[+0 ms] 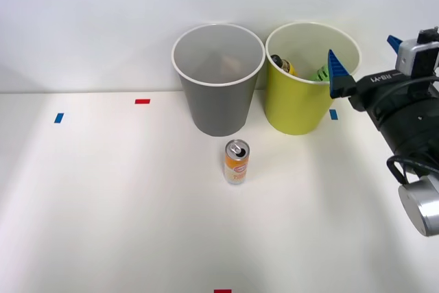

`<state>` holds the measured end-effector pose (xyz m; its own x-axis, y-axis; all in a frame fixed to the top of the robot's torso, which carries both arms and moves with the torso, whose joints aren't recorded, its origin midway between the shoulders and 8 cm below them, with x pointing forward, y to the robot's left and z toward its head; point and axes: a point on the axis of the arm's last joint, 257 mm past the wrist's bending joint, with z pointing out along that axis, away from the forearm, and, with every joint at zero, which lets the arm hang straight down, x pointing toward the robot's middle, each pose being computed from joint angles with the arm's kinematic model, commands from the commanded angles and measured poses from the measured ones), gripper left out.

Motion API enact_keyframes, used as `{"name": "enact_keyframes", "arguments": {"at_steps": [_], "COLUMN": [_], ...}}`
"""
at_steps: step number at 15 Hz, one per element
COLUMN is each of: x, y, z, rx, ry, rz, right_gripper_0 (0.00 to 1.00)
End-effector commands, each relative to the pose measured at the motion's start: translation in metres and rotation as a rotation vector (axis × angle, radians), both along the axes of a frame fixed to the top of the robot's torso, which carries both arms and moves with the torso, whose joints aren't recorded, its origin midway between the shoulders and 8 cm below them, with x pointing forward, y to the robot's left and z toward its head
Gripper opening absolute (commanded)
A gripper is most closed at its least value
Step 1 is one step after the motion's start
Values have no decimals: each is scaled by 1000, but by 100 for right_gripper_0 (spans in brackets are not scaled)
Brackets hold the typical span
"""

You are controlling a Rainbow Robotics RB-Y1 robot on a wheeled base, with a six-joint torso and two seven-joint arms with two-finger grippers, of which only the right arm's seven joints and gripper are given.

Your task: Put cans in the gray bin, plastic bottles in the light green bin

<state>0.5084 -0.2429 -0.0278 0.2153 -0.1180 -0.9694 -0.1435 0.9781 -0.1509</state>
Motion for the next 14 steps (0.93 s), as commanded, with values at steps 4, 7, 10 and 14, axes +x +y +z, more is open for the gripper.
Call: {"name": "enact_keyframes", "arguments": {"at_steps": [4,7,10,14], "x": [-53,-69,-85,-108], "y": [-3,1,-5,-13], "z": [-64,-94,-119,-143], "rx": [90,107,111,152], "ry": [162,229,276,304], "rz": [31,42,27,-5], "right_gripper_0": [100,100,100,100]}}
